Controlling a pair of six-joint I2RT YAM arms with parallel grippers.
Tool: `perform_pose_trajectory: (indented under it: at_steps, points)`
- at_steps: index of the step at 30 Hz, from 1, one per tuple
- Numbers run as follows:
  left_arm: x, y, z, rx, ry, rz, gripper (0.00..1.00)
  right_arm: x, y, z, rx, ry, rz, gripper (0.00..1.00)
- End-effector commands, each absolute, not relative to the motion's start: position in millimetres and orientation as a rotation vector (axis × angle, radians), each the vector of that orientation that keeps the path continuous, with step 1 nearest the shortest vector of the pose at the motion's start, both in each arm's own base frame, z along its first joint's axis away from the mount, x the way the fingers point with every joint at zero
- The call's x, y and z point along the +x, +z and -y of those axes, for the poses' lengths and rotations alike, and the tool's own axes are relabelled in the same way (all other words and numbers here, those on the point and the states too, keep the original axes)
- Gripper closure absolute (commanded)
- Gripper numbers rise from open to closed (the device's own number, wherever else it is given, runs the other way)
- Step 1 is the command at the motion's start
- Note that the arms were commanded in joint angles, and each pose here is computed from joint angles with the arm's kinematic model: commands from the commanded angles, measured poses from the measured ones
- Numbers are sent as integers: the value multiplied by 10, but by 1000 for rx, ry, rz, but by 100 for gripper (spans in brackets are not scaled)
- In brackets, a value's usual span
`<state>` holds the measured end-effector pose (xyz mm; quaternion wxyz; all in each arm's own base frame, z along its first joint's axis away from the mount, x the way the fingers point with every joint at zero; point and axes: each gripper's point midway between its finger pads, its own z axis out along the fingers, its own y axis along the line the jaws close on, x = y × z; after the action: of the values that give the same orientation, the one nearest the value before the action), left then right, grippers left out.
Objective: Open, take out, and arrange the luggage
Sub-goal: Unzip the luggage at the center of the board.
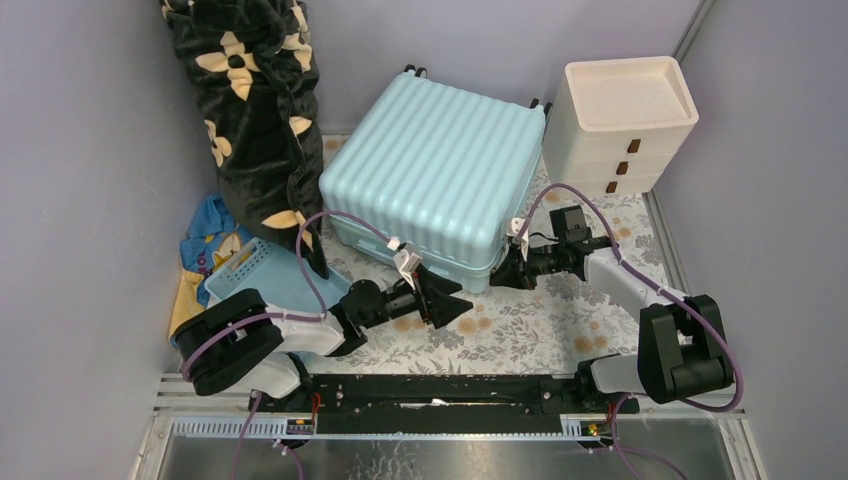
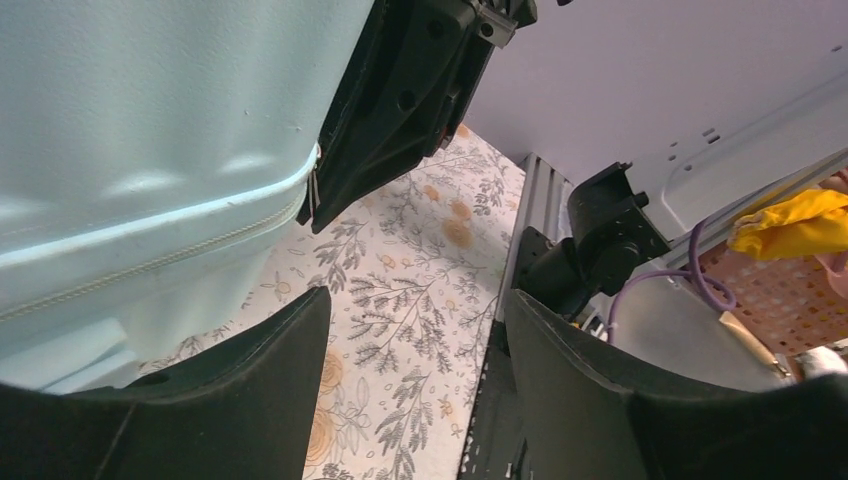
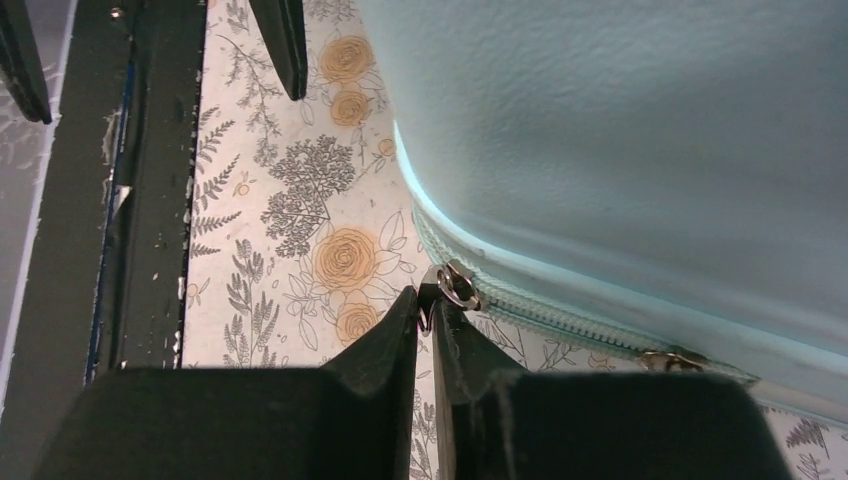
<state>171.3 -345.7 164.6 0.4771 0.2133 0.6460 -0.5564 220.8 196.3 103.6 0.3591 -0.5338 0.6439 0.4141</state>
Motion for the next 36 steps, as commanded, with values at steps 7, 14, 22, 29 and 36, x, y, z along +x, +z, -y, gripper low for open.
perform_pose_trajectory:
  at_steps: [7,14,22,29,36]
  points:
    - [1748,1731,3566,377,-1430,-1563,34,1846,1195,-2175,-1384,1287,-1554,91]
    - [1828,1638,3615,351,-1395,-1594,37,1811,1147,-2282,-1425,1271,-1563,83]
    - [1919,1503,3676,351,-1350,-1611,35,1887,1011,-2036,-1621,1052,-1580,63]
    - [1926,1396,3705,376,-1329,-1603,33,2134,1202,-1689,-1457,964,-1609,47]
    - [1944,1456,3755,328,-1364,-1559,33,2172,1255,-1671,-1434,975,-1609,44]
